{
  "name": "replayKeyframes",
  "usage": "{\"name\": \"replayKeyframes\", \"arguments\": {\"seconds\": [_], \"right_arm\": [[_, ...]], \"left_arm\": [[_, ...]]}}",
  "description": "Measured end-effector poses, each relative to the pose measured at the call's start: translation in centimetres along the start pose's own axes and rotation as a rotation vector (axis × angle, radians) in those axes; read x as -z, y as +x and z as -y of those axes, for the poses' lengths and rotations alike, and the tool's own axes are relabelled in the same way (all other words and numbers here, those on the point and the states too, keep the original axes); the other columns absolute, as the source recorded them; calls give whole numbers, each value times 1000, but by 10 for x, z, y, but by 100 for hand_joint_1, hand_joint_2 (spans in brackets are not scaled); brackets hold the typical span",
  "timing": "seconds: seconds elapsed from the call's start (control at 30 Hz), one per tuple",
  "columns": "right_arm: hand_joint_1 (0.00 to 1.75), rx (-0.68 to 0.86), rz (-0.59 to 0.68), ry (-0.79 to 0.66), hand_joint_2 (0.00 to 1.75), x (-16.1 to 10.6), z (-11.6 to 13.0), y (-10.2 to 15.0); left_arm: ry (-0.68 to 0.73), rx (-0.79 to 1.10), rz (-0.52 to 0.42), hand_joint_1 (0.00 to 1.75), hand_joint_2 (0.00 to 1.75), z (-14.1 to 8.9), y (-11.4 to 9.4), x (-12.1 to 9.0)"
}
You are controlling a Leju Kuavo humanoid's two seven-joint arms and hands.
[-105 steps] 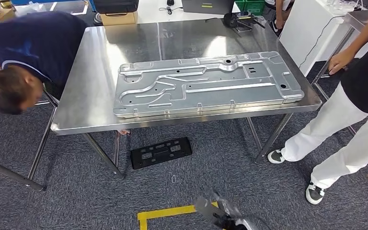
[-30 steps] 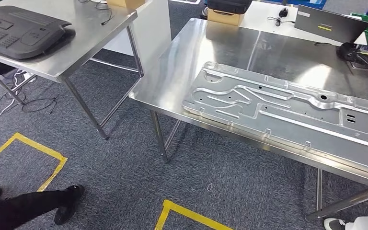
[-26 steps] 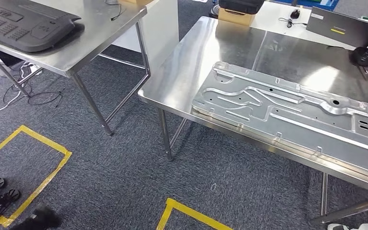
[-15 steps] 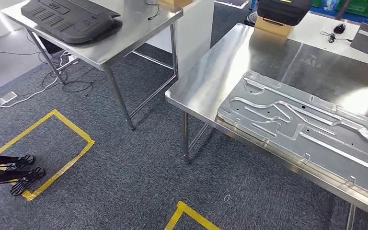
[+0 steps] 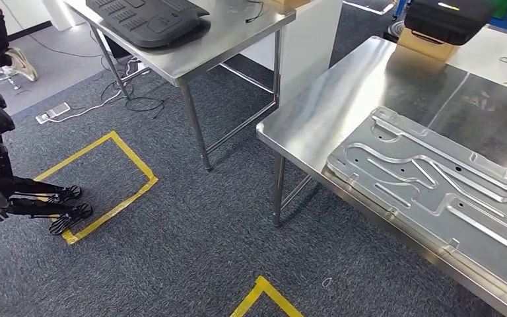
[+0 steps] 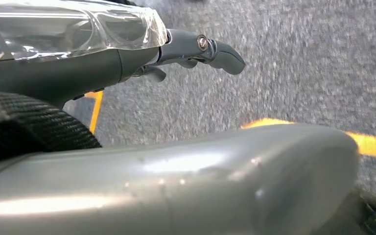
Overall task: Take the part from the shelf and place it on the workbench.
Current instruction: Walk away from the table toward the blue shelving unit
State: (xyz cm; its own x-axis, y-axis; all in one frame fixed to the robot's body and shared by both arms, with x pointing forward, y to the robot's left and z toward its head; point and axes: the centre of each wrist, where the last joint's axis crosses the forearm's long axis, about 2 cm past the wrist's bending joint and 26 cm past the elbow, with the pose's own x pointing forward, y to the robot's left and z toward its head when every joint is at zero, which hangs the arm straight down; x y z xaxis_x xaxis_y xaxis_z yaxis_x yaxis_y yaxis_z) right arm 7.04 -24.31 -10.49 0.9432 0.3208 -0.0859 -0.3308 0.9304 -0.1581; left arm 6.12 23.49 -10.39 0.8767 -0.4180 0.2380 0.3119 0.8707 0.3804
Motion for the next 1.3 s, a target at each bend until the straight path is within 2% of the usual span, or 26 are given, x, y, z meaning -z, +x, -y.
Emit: {"name": "replayKeyframes", "arguments": {"seconds": [1.3], "right_arm": [[0, 2, 10, -3, 0, 0, 3, 2]], "left_arm": [[2, -2, -17, 0, 0, 3, -2, -1]]}}
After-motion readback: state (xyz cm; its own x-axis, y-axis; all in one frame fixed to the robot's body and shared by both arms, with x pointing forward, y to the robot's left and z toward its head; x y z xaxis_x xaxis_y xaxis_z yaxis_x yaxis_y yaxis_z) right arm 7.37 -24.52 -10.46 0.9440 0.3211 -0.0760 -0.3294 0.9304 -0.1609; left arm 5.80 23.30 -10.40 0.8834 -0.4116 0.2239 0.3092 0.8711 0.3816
